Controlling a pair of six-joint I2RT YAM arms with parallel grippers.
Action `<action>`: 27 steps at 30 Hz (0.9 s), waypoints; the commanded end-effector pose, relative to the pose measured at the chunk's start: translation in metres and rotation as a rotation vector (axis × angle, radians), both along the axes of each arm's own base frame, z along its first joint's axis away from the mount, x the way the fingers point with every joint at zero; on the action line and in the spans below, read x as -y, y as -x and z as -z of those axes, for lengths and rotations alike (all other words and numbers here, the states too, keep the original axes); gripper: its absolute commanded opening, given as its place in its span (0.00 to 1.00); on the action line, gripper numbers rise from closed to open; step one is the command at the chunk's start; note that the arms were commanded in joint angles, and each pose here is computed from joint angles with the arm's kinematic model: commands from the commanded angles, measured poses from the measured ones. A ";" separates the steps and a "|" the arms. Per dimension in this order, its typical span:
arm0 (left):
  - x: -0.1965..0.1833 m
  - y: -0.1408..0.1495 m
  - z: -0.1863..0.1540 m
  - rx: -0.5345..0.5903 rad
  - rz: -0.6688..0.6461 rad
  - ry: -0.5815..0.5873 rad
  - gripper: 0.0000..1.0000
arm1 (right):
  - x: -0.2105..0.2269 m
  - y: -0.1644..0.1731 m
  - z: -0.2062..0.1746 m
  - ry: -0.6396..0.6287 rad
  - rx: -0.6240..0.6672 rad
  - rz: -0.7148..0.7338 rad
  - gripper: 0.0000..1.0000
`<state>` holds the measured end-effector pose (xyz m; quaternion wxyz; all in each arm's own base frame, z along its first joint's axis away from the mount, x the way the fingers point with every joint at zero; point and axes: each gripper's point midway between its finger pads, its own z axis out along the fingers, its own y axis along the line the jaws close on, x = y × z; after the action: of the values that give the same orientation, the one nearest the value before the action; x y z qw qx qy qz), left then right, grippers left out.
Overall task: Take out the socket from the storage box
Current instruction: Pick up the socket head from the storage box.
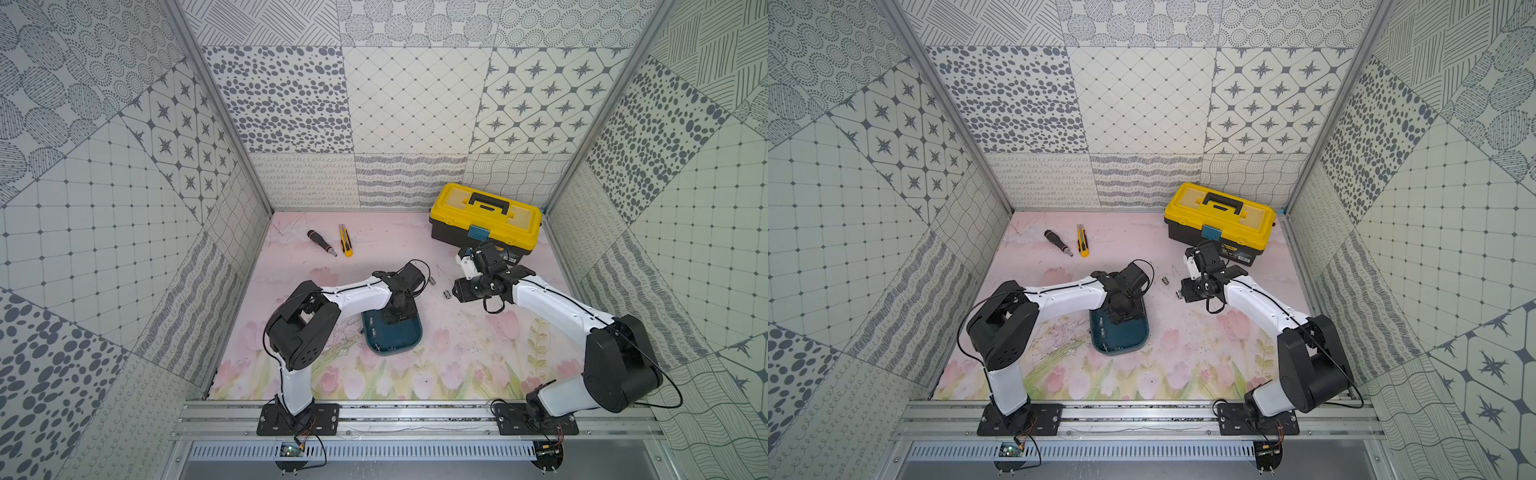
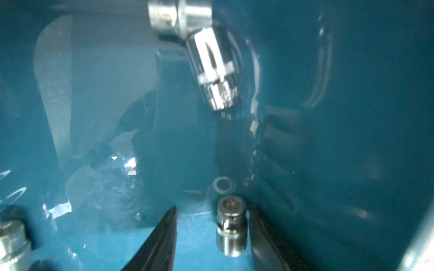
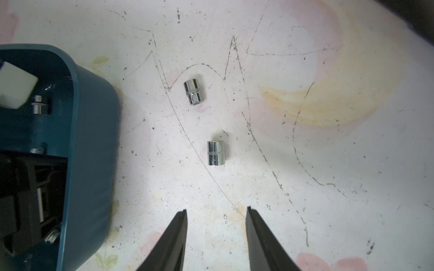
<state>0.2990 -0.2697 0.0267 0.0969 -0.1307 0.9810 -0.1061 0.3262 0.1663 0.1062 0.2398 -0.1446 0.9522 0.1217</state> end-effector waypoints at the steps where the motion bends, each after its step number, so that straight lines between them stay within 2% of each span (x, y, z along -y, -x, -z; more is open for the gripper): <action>1: -0.001 -0.003 0.004 0.009 -0.021 -0.023 0.51 | -0.001 -0.004 -0.007 -0.027 0.030 0.013 0.46; 12: -0.002 -0.001 0.006 0.002 -0.026 -0.021 0.43 | 0.000 -0.004 -0.006 -0.028 0.030 0.016 0.46; 22: -0.008 0.003 0.007 0.004 -0.024 -0.036 0.24 | 0.001 -0.004 -0.004 -0.027 0.027 0.018 0.45; 27: -0.009 0.002 -0.007 0.026 -0.015 -0.030 0.22 | 0.001 -0.004 -0.004 -0.028 0.029 0.020 0.45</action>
<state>0.3024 -0.2694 0.0269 0.1078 -0.1406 0.9780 -0.1101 0.3265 0.1649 0.1046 0.2398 -0.1421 0.9525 0.1226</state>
